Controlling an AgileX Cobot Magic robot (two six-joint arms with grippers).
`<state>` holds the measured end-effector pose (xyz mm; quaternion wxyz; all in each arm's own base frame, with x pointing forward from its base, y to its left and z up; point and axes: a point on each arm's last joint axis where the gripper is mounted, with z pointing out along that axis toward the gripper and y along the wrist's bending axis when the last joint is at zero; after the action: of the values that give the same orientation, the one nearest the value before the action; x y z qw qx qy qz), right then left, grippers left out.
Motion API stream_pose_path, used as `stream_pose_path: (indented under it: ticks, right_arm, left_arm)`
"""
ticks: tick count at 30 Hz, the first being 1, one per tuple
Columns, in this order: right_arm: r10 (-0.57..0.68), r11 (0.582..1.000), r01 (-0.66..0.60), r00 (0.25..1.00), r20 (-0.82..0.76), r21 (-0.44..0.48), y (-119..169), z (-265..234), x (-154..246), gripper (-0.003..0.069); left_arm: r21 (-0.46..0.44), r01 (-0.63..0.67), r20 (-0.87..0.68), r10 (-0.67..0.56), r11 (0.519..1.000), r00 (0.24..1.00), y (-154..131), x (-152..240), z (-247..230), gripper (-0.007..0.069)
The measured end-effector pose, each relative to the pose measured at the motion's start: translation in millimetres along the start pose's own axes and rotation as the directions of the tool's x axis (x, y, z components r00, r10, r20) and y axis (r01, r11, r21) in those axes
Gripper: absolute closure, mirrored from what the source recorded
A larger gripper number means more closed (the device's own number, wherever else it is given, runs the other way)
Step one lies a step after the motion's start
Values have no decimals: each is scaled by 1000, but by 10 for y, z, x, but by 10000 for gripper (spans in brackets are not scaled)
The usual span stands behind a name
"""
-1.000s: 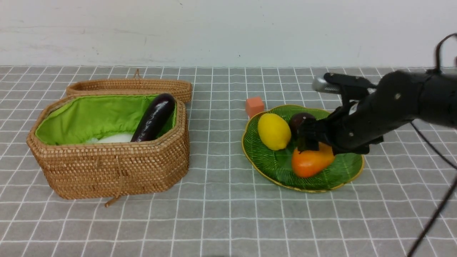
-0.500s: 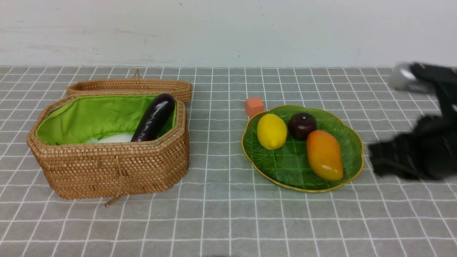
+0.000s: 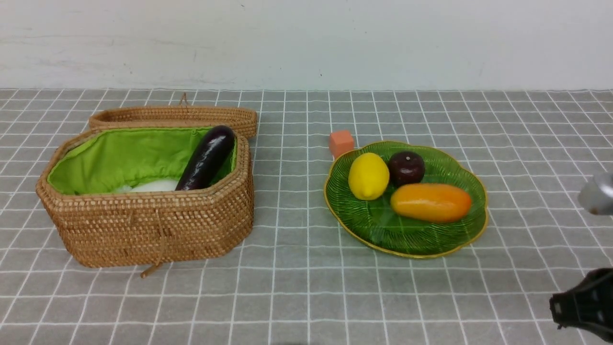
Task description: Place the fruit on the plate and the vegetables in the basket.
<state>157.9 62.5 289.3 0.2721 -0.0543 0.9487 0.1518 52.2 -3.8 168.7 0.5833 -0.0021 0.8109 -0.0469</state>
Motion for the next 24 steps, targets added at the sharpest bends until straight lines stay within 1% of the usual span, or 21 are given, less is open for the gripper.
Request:
stream_pose_path:
  ticks: [7, 9, 12, 14, 17, 19, 21, 22, 23, 24]
  right_arm:
    - [-1, 1000, 1, 1000, -7, 0, 1, -15, 15, 673]
    - [4, 1000, -4, 1000, 18, 2, -15, -73, 25, 673]
    - [-8, 1000, 5, 992, 124, 23, -72, -289, 59, 669]
    - [-64, 995, 45, 971, 230, 86, -147, -462, 77, 666]
    - [-162, 973, 83, 910, 381, 215, -250, -711, 187, 666]
    - [-195, 958, 66, 865, 462, 280, -303, -802, 284, 666]
    - [-231, 936, 37, 815, 532, 350, -371, -811, 481, 666]
    - [-245, 927, 23, 793, 557, 375, -404, -779, 577, 666]
    - [-249, 926, 24, 789, 562, 378, -408, -769, 597, 666]
    - [-263, 915, 5, 765, 587, 402, -453, -686, 737, 666]
  left_arm:
    - [0, 0, 0, 0, 1000, 1000, 0, 0, 0, 386]
    - [0, 0, 0, 0, 1000, 1000, 0, 0, 0, 386]
    - [0, 0, 0, 0, 1000, 1000, 0, 0, 0, 386]
    - [0, 0, 0, 0, 1000, 1000, 0, 0, 0, 386]
    - [0, 0, 0, 0, 1000, 1000, 0, 0, 0, 386]
    - [0, 0, 0, 0, 1000, 1000, 0, 0, 0, 386]
    - [0, 0, 0, 0, 1000, 1000, 0, 0, 0, 386]
    - [0, 0, 0, 0, 1000, 1000, 0, 0, 0, 386]
    - [0, 0, 0, 0, 1000, 1000, 0, 0, 0, 386]
    - [0, 0, 0, 0, 1000, 1000, 0, 0, 0, 386]
